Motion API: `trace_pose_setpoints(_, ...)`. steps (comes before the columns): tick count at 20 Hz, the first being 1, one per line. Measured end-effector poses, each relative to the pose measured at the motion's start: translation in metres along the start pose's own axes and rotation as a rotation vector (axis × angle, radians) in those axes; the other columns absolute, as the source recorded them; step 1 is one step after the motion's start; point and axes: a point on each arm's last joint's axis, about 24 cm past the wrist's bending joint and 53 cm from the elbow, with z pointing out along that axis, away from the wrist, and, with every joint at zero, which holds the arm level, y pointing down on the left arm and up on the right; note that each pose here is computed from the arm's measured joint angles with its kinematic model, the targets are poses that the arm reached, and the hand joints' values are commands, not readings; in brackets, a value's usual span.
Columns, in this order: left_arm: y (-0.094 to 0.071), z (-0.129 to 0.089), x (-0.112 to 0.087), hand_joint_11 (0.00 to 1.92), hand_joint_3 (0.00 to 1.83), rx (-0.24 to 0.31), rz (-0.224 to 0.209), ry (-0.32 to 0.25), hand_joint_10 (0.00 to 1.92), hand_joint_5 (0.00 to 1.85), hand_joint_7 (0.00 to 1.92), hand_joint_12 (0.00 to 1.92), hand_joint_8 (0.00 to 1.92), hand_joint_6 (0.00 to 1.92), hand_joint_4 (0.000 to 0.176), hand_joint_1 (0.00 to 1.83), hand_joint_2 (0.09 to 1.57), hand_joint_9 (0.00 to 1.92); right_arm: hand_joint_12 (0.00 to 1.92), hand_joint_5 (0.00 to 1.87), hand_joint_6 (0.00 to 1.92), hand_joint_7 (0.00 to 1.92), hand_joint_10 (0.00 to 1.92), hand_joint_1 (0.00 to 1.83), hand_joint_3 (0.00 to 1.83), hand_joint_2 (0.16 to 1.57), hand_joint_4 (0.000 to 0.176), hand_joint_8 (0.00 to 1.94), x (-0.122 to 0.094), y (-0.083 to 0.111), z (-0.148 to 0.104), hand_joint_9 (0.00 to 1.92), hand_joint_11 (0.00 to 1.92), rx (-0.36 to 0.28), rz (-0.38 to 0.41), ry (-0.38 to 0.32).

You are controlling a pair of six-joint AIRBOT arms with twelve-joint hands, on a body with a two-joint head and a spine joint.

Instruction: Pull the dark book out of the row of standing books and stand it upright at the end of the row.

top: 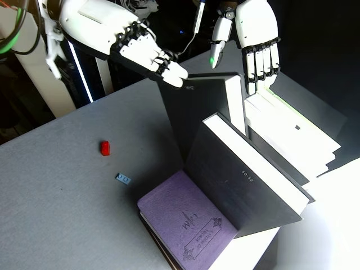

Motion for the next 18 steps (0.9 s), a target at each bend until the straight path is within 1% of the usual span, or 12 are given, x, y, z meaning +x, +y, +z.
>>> trace_pose_setpoints(1, 0.000, 0.000, 0.000, 0.00, 0.00, 0.000, 0.000, 0.000, 0.00, 0.13, 0.13, 0.59, 0.00, 0.00, 0.022, 0.00, 1.19, 0.14, 0.00, 0.79, 0.04, 0.16, 0.00, 0.00, 0.01, 1.21, 0.027, 0.01, 0.003, 0.001, -0.003, 0.00, 0.00, 0.001, -0.001, 0.010)
trace_pose_setpoints(3, 0.000, 0.000, 0.000, 0.00, 0.01, 0.000, 0.001, 0.000, 0.00, 0.12, 0.12, 0.55, 0.00, 0.00, 0.012, 0.00, 1.21, 0.13, 0.00, 0.79, 0.04, 0.18, 0.00, 0.00, 0.00, 1.21, 0.038, 0.01, 0.007, 0.002, -0.007, 0.00, 0.00, 0.008, -0.010, 0.021)
trace_pose_setpoints(5, 0.000, 0.000, 0.000, 0.00, 0.00, 0.000, 0.001, 0.000, 0.00, 0.12, 0.12, 0.55, 0.00, 0.00, 0.010, 0.00, 1.21, 0.14, 0.00, 0.79, 0.04, 0.18, 0.00, 0.00, 0.00, 1.20, 0.038, 0.01, 0.010, 0.003, -0.009, 0.00, 0.00, 0.013, -0.019, 0.032)
trace_pose_setpoints(6, 0.000, 0.000, 0.000, 0.00, 0.00, 0.000, 0.000, 0.000, 0.00, 0.11, 0.11, 0.54, 0.00, 0.00, 0.012, 0.00, 1.21, 0.13, 0.00, 0.80, 0.04, 0.22, 0.00, 0.00, 0.00, 1.21, 0.027, 0.02, 0.014, 0.003, -0.011, 0.00, 0.00, 0.017, -0.024, 0.046)
trace_pose_setpoints(7, 0.000, 0.000, 0.000, 0.00, 0.00, 0.000, 0.001, 0.000, 0.00, 0.13, 0.14, 0.62, 0.00, 0.00, 0.015, 0.00, 1.20, 0.16, 0.00, 0.81, 0.04, 0.22, 0.00, 0.00, 0.00, 1.20, 0.016, 0.02, 0.020, 0.005, -0.015, 0.00, 0.00, 0.018, -0.028, 0.066)
trace_pose_setpoints(8, 0.000, 0.000, 0.000, 0.00, 0.00, 0.000, 0.000, 0.000, 0.00, 0.13, 0.14, 0.62, 0.00, 0.00, 0.015, 0.00, 1.20, 0.16, 0.00, 0.81, 0.04, 0.22, 0.00, 0.00, 0.00, 1.20, 0.016, 0.02, 0.024, 0.008, -0.018, 0.00, 0.00, 0.014, -0.033, 0.080)
trace_pose_setpoints(9, 0.000, 0.000, 0.000, 0.00, 0.00, 0.000, 0.001, 0.000, 0.00, 0.13, 0.14, 0.60, 0.00, 0.00, 0.011, 0.00, 1.20, 0.15, 0.00, 0.80, 0.04, 0.23, 0.00, 0.00, 0.00, 1.20, 0.006, 0.02, 0.030, 0.010, -0.021, 0.00, 0.00, 0.011, -0.031, 0.099)
trace_pose_setpoints(11, 0.000, 0.000, 0.000, 0.00, 0.00, 0.000, 0.000, 0.000, 0.00, 0.13, 0.15, 0.60, 0.01, 0.00, 0.014, 0.00, 1.19, 0.16, 0.00, 0.81, 0.04, 0.25, 0.00, 0.00, 0.00, 1.20, 0.004, 0.03, 0.038, 0.012, -0.024, 0.00, 0.00, 0.006, -0.023, 0.127)
trace_pose_setpoints(14, 0.000, 0.000, 0.000, 0.00, 0.00, 0.000, 0.001, 0.000, 0.00, 0.13, 0.14, 0.60, 0.00, 0.00, 0.009, 0.00, 1.19, 0.16, 0.00, 0.81, 0.04, 0.26, 0.00, 0.00, 0.00, 1.20, 0.003, 0.02, 0.042, 0.007, -0.025, 0.00, 0.00, 0.028, -0.037, 0.141)
trace_pose_setpoints(15, 0.000, 0.000, 0.000, 0.00, 0.00, 0.000, 0.000, 0.000, 0.00, 0.11, 0.13, 0.58, 0.00, 0.00, 0.013, 0.00, 1.19, 0.14, 0.00, 0.80, 0.03, 0.25, 0.00, 0.00, 0.00, 1.20, 0.000, 0.02, 0.048, 0.005, -0.028, 0.00, 0.00, 0.035, -0.050, 0.158)
trace_pose_setpoints(17, 0.000, 0.000, 0.000, 0.00, 0.00, 0.000, 0.001, 0.000, 0.00, 0.13, 0.15, 0.59, 0.01, 0.00, 0.001, 0.00, 1.18, 0.15, 0.00, 0.80, 0.03, 0.25, 0.00, 0.00, 0.00, 1.20, 0.000, 0.02, 0.064, -0.004, -0.032, 0.00, 0.00, 0.066, -0.038, 0.215)
trace_pose_setpoints(18, 0.000, 0.000, 0.000, 0.00, 0.00, 0.000, 0.000, 0.000, 0.00, 0.12, 0.16, 0.59, 0.01, 0.00, 0.002, 0.00, 1.19, 0.15, 0.00, 0.80, 0.03, 0.25, 0.00, 0.00, 0.00, 1.20, 0.000, 0.02, 0.066, -0.005, -0.033, 0.00, 0.00, 0.069, -0.048, 0.222)
